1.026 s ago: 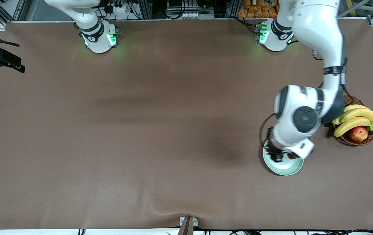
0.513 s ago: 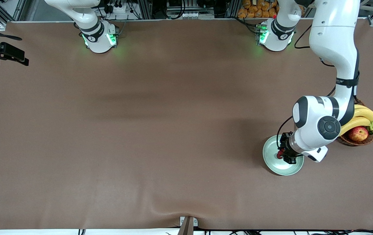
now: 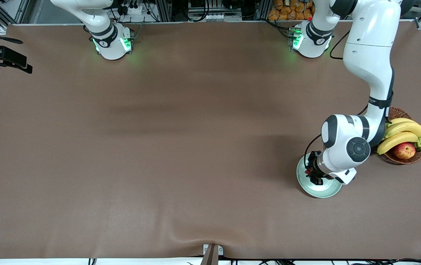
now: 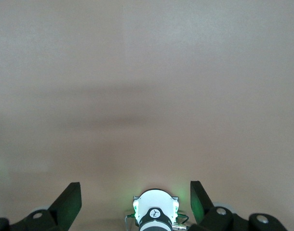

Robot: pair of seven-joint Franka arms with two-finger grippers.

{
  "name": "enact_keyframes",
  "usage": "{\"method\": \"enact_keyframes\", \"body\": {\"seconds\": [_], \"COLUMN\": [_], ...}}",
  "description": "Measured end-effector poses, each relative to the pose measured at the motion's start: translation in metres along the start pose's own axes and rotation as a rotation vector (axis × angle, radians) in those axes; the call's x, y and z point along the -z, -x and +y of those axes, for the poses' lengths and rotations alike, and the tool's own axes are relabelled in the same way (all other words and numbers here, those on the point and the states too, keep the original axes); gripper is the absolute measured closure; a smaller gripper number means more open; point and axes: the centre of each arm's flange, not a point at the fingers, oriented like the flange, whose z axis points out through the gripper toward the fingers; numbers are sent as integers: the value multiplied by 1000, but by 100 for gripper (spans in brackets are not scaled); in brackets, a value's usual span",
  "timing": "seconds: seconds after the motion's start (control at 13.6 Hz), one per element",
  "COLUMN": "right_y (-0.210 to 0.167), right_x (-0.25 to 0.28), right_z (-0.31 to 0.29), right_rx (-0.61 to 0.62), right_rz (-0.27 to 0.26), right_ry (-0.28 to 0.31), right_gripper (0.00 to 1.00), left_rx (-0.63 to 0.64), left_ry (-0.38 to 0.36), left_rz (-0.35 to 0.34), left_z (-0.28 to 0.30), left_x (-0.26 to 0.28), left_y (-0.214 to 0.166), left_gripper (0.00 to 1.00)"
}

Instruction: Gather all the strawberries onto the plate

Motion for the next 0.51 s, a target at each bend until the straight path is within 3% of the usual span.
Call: {"method": "enact_keyframes", "body": {"seconds": [0.22,0.37,0.51], "right_y": [0,0,0], "right_x": [0,0,1], "right_z": [3,9,12], "right_rx": [-6,-18,-23], "right_rz": [0,1,1], "right_ry": [2,1,0], "right_gripper": [0,0,0], "left_rx": [-29,-113,-255], "left_ry": [51,79,66], "left_rz": [-8,-12,3], "left_z": [9,12,8], "left_x": [34,76,126], "left_y": [-2,-8,-24], "left_gripper": [25,2,0]}}
